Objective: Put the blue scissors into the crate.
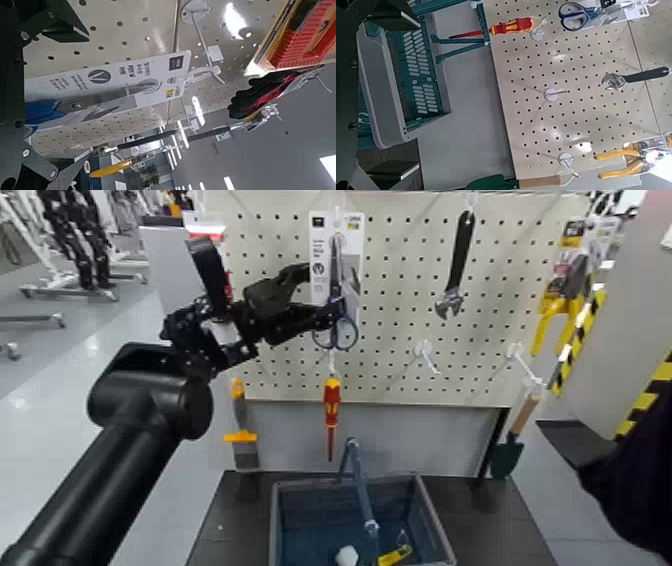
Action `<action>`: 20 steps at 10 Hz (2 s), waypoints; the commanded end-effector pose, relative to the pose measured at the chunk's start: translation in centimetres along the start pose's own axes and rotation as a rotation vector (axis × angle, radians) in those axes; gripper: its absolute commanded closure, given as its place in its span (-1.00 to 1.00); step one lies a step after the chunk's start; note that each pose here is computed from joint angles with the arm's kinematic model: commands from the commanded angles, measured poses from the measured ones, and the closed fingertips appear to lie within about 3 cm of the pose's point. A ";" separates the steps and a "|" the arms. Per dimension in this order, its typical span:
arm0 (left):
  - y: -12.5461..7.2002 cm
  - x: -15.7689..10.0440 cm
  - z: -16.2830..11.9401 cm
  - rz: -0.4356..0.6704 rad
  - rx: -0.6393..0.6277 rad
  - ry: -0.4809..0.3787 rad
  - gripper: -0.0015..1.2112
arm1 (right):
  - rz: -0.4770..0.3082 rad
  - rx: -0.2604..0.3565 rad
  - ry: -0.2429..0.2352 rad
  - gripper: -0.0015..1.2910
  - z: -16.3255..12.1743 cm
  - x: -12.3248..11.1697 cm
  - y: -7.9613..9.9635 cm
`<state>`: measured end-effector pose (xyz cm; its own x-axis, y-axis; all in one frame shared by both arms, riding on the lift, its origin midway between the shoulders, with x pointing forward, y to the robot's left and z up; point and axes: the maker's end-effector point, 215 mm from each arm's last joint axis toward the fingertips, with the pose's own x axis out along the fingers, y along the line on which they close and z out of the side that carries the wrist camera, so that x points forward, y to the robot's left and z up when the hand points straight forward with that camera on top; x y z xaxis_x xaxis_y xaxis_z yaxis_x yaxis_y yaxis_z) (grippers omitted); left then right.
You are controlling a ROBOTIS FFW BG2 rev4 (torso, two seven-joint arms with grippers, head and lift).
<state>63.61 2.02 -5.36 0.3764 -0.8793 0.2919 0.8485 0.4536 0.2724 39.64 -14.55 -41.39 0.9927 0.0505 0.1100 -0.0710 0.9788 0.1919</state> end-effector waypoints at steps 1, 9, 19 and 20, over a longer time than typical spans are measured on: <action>0.0 0.6 0.0 -0.009 -0.005 0.022 0.85 | 0.000 -0.001 -0.003 -0.88 0.1 0.0 0.0; 0.6 0.5 0.7 0.003 0.023 0.022 0.96 | -0.002 0.000 -0.005 -0.88 0.1 0.0 -0.1; -3.8 1.9 8.0 -0.068 0.089 -0.088 0.96 | -0.006 0.003 -0.002 -0.88 0.0 0.0 -0.1; -4.9 2.0 6.8 -0.081 0.030 -0.098 0.96 | -0.007 0.002 -0.003 -0.88 0.0 0.0 -0.2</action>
<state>57.99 -0.51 0.80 0.2747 -0.8947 0.3522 0.8472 0.3985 0.3513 39.61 -14.67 -41.37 0.9927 0.0445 0.1122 -0.0659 0.9787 0.1946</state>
